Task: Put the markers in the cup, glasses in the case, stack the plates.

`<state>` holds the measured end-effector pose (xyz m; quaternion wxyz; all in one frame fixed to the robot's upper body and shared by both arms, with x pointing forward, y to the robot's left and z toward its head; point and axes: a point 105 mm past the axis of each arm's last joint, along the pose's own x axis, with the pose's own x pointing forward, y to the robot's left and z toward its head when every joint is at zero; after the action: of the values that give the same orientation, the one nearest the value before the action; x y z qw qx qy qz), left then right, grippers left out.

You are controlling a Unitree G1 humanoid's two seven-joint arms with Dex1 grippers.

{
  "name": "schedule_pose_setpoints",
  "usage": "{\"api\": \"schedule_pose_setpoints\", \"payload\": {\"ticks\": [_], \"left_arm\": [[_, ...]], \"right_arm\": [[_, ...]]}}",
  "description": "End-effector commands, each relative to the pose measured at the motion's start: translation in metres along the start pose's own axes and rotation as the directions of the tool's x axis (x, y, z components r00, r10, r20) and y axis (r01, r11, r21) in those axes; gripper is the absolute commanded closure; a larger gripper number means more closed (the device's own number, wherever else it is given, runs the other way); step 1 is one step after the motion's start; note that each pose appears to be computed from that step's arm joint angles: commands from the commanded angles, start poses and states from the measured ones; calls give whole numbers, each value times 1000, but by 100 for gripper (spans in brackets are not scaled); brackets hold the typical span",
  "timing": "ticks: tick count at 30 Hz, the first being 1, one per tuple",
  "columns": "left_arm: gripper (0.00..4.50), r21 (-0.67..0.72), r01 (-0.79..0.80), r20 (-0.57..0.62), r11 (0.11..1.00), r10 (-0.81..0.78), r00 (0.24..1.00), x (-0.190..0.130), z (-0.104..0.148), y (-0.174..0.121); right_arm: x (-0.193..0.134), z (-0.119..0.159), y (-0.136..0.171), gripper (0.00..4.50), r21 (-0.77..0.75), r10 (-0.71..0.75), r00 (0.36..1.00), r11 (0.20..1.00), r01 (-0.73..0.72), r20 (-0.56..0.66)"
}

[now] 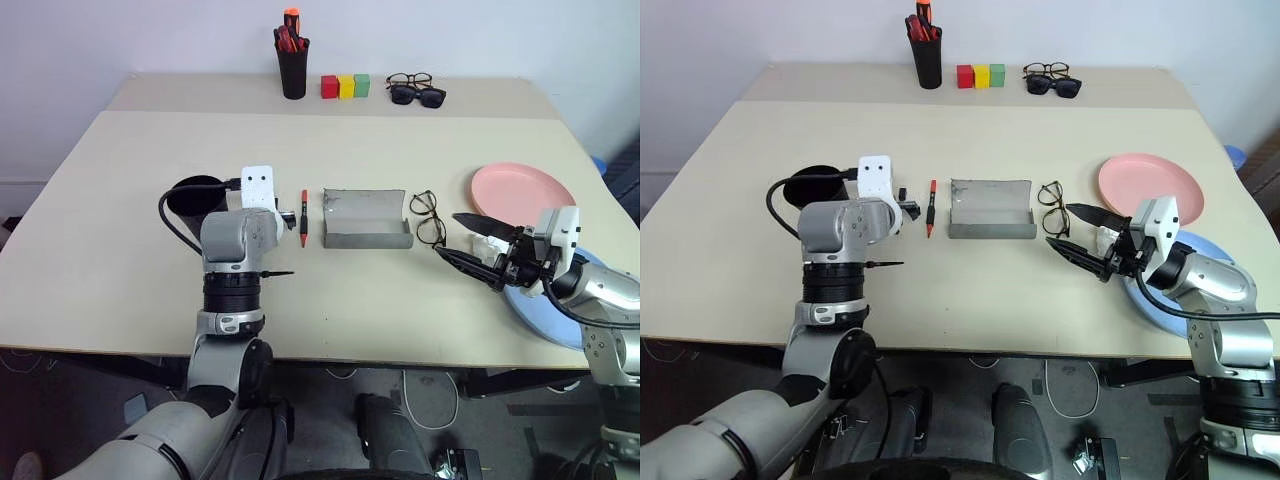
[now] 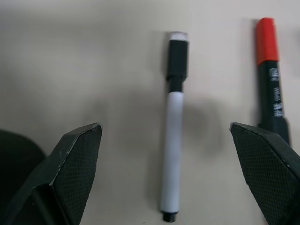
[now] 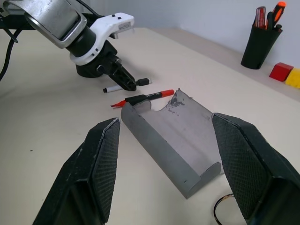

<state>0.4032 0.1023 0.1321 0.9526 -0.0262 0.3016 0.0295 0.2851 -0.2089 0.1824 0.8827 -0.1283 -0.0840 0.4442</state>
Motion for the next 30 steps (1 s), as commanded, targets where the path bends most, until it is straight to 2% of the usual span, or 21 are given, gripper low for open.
{"api": "schedule_pose_setpoints", "payload": {"ticks": [1, 2, 4, 9, 14, 23, 27, 30], "left_arm": [[55, -5, 5, 43, 1000, -5, 999, -2, 13, -7], [87, -5, 7, 40, 1000, -7, 999, -1, 13, -8], [179, -5, 10, 32, 1000, -10, 999, 1, 11, -10], [438, -34, -7, -2, 999, 7, 1000, 5, 5, -6], [438, -59, -11, -33, 998, 10, 999, 7, -1, -3], [446, -46, 53, -8, 998, -53, 999, 1, 2, -13], [446, 5, 137, 49, 991, -137, 989, -9, 9, -27], [446, 144, 207, 187, 968, -232, 955, -28, 27, -44]], "right_arm": [[-4, 16, -1, 127, -57, -16, 999, 998, 18, 38], [-4, 16, -1, 127, -58, -17, 999, 998, 20, 38], [-5, 17, -1, 127, -60, -22, 999, 998, 24, 35], [-7, 18, -1, 127, -62, -30, 999, 998, 32, 31], [-9, 19, -1, 127, -61, -36, 999, 997, 38, 28], [-7, 19, -3, 127, -62, -37, 999, 997, 39, 26], [-6, 20, -4, 127, -65, -41, 999, 997, 42, 26], [-6, 21, -6, 127, -67, -45, 999, 997, 46, 25]]}}
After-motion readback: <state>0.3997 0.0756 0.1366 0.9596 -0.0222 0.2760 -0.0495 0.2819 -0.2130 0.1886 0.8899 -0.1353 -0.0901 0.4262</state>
